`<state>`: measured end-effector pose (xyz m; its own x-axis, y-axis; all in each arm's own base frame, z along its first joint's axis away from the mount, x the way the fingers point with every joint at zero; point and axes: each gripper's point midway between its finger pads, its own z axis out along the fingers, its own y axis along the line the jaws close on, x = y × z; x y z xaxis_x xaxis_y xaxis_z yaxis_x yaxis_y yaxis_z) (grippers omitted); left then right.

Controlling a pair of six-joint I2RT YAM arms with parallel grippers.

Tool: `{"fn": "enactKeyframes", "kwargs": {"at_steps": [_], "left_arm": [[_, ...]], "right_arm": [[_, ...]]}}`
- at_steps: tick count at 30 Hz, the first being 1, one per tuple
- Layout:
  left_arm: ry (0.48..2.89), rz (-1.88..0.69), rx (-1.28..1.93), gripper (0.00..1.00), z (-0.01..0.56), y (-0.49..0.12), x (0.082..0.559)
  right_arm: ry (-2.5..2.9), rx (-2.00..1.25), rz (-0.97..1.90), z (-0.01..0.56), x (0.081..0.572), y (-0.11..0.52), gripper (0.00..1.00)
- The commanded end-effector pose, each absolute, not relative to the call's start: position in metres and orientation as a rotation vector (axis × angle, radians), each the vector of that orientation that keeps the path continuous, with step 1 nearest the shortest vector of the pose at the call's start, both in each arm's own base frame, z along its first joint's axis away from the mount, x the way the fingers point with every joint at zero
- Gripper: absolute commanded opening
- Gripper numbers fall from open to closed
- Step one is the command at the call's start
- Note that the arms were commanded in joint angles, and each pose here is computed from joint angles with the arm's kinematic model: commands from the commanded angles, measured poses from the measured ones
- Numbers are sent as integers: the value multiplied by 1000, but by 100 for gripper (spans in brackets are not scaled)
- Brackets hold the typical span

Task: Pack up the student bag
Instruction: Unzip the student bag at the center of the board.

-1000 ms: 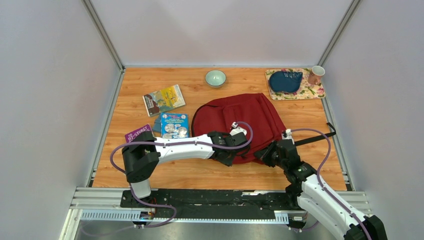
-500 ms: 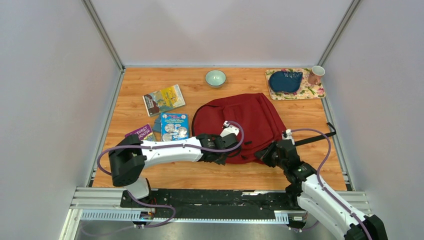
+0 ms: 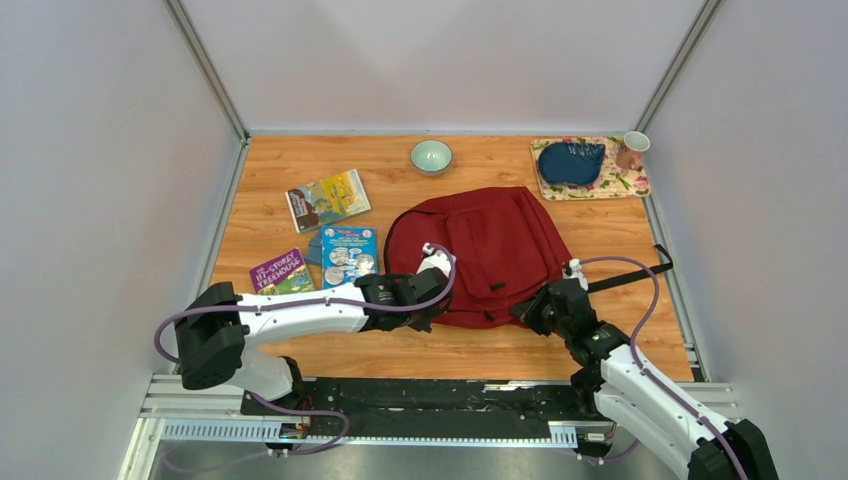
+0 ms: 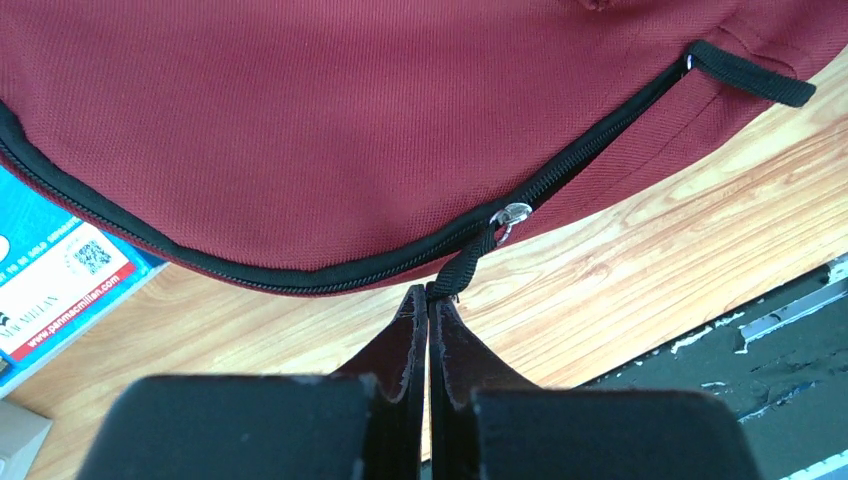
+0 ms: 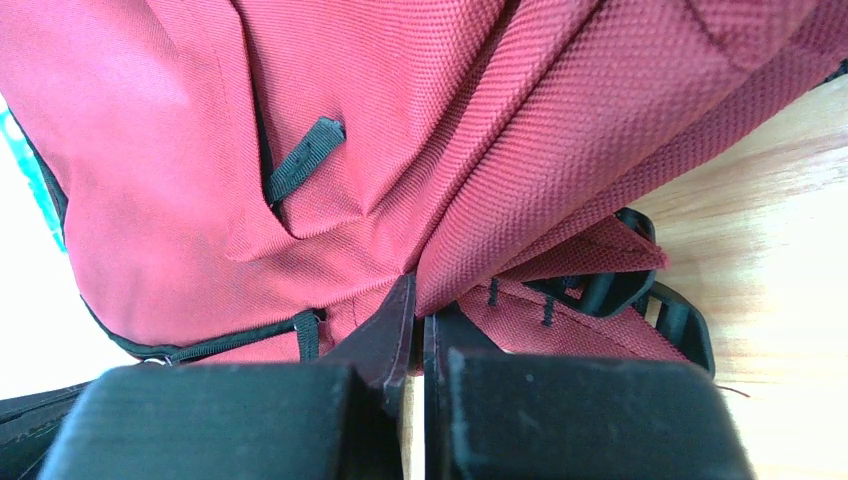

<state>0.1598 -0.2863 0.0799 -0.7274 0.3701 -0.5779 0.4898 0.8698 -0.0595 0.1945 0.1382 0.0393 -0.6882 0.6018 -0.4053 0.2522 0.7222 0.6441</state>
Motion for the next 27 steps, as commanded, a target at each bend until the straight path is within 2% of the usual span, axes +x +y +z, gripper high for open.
{"fn": "enactKeyframes", "kwargs": {"at_steps": [1, 18, 23, 26, 27], "left_arm": [[2409, -284, 615, 0, 97, -289, 171], [2405, -133, 414, 0, 72, -184, 181], [2388, -241, 453, 0, 67, -190, 174], [2370, -389, 510, 0, 69, -211, 167], [2365, -420, 525, 0, 70, -216, 166]], "right_arm": [[2252, 626, 692, 49, 208, 132, 0], [2162, 664, 465, 47, 215, 89, 0], [2169, 643, 451, 54, 220, 87, 0], [2218, 589, 451, 66, 221, 93, 27], [2273, 564, 435, 66, 213, 93, 52]]}}
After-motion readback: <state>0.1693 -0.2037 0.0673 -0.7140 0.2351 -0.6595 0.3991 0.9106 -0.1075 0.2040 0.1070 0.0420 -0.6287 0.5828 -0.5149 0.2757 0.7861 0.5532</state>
